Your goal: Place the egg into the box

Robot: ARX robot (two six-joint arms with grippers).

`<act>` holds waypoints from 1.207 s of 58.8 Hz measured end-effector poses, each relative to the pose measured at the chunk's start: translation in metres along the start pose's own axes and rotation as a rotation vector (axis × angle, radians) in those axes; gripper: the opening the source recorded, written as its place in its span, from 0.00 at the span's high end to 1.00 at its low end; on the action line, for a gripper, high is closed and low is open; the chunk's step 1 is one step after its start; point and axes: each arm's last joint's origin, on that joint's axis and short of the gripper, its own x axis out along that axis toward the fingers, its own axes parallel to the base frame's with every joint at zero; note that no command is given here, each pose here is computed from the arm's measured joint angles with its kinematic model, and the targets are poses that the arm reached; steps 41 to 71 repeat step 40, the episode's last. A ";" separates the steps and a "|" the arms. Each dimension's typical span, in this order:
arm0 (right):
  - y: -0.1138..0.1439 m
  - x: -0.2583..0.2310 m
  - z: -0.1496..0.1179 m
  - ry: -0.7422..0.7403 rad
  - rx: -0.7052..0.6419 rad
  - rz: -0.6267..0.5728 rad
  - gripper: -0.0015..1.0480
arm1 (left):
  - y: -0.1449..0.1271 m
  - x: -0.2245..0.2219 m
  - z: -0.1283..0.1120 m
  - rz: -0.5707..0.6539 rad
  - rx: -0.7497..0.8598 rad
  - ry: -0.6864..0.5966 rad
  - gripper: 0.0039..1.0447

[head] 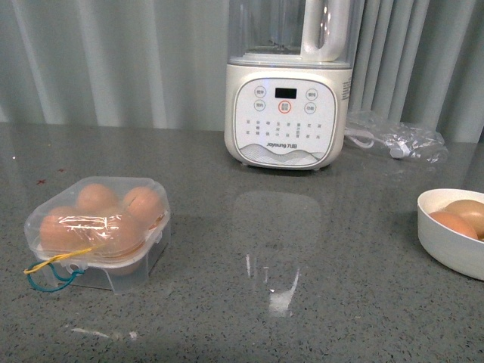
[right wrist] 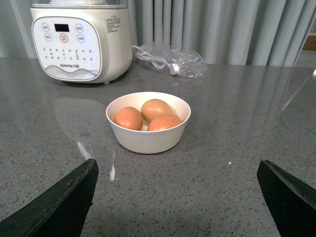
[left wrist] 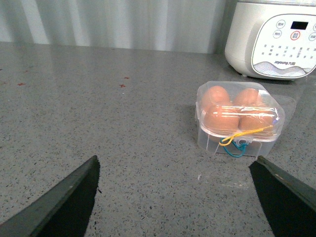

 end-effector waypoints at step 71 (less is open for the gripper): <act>0.000 0.000 0.000 0.000 0.000 0.000 0.07 | 0.000 0.000 0.000 0.000 0.000 0.000 0.06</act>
